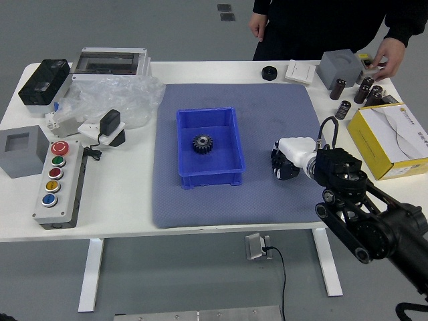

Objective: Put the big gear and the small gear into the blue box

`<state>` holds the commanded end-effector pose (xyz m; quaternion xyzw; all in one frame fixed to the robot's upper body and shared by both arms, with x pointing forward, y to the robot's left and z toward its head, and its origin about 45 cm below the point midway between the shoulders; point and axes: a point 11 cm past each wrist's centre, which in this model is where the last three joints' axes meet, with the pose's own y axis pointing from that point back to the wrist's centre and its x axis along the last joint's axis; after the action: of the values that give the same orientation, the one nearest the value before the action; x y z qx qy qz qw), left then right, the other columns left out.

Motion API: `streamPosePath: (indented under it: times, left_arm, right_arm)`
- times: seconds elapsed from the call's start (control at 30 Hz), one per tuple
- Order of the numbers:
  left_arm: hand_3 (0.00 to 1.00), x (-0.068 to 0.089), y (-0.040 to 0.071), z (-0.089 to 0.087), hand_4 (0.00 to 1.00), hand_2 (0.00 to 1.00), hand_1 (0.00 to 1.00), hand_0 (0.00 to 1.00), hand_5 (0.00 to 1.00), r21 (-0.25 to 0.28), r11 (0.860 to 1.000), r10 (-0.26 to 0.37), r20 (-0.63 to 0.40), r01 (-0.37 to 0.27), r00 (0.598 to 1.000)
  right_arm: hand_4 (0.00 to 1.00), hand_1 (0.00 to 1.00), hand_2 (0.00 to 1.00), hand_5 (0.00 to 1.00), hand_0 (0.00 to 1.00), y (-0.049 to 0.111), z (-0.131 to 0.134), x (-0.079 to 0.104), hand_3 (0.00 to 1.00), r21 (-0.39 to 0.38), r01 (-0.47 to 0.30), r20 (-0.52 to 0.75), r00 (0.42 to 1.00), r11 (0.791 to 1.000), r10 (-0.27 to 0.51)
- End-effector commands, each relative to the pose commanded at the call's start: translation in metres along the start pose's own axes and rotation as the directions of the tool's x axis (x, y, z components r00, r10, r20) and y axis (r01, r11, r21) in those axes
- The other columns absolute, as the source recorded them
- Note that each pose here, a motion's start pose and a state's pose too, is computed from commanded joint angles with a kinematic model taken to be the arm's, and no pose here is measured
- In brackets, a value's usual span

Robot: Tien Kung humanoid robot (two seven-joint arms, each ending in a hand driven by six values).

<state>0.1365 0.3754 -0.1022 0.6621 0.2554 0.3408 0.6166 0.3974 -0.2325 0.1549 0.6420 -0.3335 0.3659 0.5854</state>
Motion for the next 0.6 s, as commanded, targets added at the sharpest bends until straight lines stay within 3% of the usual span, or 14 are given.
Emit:
streamPosePath:
  times: [0.33,0.37,0.6]
  left_arm:
    - [0.834,-0.0003,-0.0001,0.0003,0.783,0.851,0.858,0.876,0.508,-0.001,1.0,0.0,0.002,0.0,1.0]
    - [0.834,-0.0004,-0.0001,0.0003,0.783,0.851,0.859,0.876,0.508,-0.001,1.0,0.0,0.002,0.0,1.0]
    - [0.834,-0.0016,-0.0003,0.0005,0.784,0.851,0.858,0.876,0.508,-0.001,1.0,-0.004,0.004,0.004,1.0]
  right_arm:
    - [0.492,0.569,0.703,0.164,0.542,-0.0008,0.0002,-0.0013,0.66,-0.002,0.0,0.003,1.0,1.0,0.0]
    - [0.475,0.548,0.67,0.142,0.527,-0.001,0.0003,-0.0013,0.617,-0.002,-0.001,0.004,1.0,1.0,0.001]
    - [0.452,0.532,0.638,0.112,0.518,-0.0017,0.0008,-0.0019,0.59,-0.005,-0.008,0.011,1.0,1.0,0.008]
